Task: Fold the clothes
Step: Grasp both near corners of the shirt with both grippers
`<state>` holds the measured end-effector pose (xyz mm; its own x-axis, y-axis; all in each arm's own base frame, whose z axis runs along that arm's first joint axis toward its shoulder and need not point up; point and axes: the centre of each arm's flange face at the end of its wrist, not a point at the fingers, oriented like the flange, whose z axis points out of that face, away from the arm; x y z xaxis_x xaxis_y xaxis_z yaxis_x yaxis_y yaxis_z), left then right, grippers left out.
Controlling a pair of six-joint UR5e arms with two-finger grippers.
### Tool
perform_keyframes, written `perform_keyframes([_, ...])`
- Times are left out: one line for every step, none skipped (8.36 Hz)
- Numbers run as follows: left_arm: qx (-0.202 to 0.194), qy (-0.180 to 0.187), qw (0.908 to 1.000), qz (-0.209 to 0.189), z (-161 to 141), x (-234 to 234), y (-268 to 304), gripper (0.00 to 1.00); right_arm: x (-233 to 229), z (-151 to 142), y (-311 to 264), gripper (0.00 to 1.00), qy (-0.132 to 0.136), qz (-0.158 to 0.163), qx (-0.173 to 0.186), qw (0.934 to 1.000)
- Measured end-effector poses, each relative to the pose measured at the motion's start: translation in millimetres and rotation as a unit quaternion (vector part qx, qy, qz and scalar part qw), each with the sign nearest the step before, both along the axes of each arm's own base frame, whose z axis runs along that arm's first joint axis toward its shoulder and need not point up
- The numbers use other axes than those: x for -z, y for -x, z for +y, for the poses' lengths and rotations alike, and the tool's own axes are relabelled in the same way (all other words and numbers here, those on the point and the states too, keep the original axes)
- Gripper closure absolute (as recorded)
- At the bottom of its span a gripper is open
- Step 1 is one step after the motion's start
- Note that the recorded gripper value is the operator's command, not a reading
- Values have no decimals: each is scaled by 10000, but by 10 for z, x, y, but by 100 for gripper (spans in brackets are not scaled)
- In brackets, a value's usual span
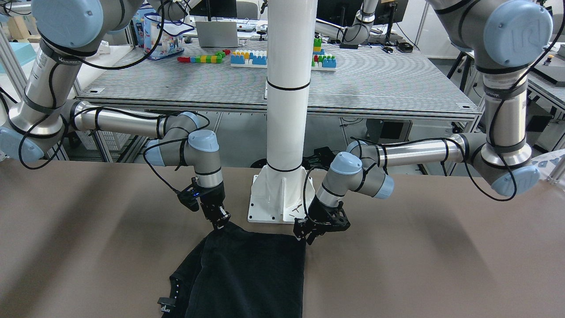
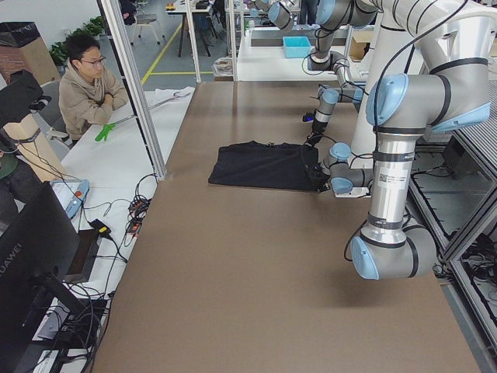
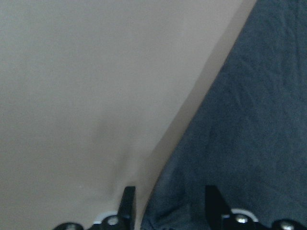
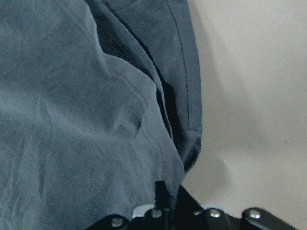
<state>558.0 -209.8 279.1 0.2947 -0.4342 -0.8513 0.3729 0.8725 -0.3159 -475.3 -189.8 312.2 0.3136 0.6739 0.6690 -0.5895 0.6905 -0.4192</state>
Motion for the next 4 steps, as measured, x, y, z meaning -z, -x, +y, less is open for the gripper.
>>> perform_keyframes([2, 18, 10000, -1, 45, -10, -16, 67, -1, 2, 2, 100, 0, 1, 2, 10000])
perform_keyframes([2, 24, 10000, 5, 84, -10, -30, 85, -1, 2, 2, 100, -1, 2, 1, 10000])
perform_keyframes([7, 44, 10000, 16, 107, -9, -39, 91, -1, 0, 2, 100, -6, 2, -6, 10000])
perform_keyframes([9, 63, 10000, 24, 119, -9, -44, 100, -1, -1, 2, 100, -11, 2, -11, 10000])
